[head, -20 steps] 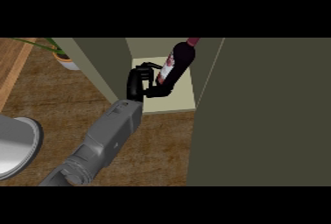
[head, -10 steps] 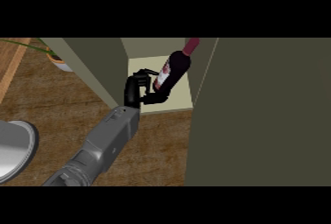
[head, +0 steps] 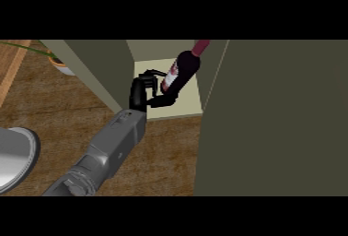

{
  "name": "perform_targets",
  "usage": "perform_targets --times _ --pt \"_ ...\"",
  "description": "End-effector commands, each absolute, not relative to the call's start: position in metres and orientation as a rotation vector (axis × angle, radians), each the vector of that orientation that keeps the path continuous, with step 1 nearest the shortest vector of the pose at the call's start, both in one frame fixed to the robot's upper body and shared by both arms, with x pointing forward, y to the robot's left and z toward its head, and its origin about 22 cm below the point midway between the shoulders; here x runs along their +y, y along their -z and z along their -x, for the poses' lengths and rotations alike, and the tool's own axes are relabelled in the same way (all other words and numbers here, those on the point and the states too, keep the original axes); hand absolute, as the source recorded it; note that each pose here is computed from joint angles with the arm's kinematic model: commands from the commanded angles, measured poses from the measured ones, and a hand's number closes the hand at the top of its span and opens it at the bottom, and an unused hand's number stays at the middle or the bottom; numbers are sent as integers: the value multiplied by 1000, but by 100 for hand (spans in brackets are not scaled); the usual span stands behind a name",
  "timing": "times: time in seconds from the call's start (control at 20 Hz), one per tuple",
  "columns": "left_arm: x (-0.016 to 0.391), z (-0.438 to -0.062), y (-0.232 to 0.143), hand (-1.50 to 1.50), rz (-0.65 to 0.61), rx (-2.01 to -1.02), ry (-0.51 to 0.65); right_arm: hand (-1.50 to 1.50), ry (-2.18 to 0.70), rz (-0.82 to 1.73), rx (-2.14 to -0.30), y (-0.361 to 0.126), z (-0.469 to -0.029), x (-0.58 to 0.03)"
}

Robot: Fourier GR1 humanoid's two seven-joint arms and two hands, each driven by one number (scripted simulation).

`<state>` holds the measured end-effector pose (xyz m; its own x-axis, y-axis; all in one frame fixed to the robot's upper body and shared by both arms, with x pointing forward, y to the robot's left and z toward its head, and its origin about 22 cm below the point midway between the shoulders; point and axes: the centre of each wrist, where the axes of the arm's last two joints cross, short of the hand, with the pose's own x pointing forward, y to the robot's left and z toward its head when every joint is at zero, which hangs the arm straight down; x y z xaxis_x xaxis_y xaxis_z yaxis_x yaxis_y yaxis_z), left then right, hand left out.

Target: Pick up the wine, place it into the cabinet and close the cabinet

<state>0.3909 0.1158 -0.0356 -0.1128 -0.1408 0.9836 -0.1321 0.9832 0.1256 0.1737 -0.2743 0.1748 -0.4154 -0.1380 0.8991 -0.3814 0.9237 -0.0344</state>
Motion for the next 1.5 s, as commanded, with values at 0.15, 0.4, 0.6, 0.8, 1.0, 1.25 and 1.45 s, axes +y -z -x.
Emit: perform_targets --times 0.15,0.4,0.6,0.8,1.0,1.25,1.45 --pt "113 -401 23 150 -198 -1714 -38 -150 -282 -384 -1986 -168 -178 -276" --pt "101 -416 -5 150 -234 -1729 -37 -150 -292 -408 -1984 -165 -176 -269" --pt "106 -417 -4 150 -247 -1740 5 -150 -294 -377 -1990 -163 -171 -270" --pt "105 -422 -11 150 -287 -1733 9 -150 -310 -383 -1994 -167 -169 -272" --pt "101 -427 -22 150 -295 -1751 -28 -150 -293 -382 -1995 -167 -167 -270" --pt "116 -434 -30 150 -361 -1755 11 -150 -292 -383 -2007 -166 -174 -274" --pt "116 -431 -24 -150 -436 -1749 23 -150 -285 -391 -2019 -166 -173 -274"
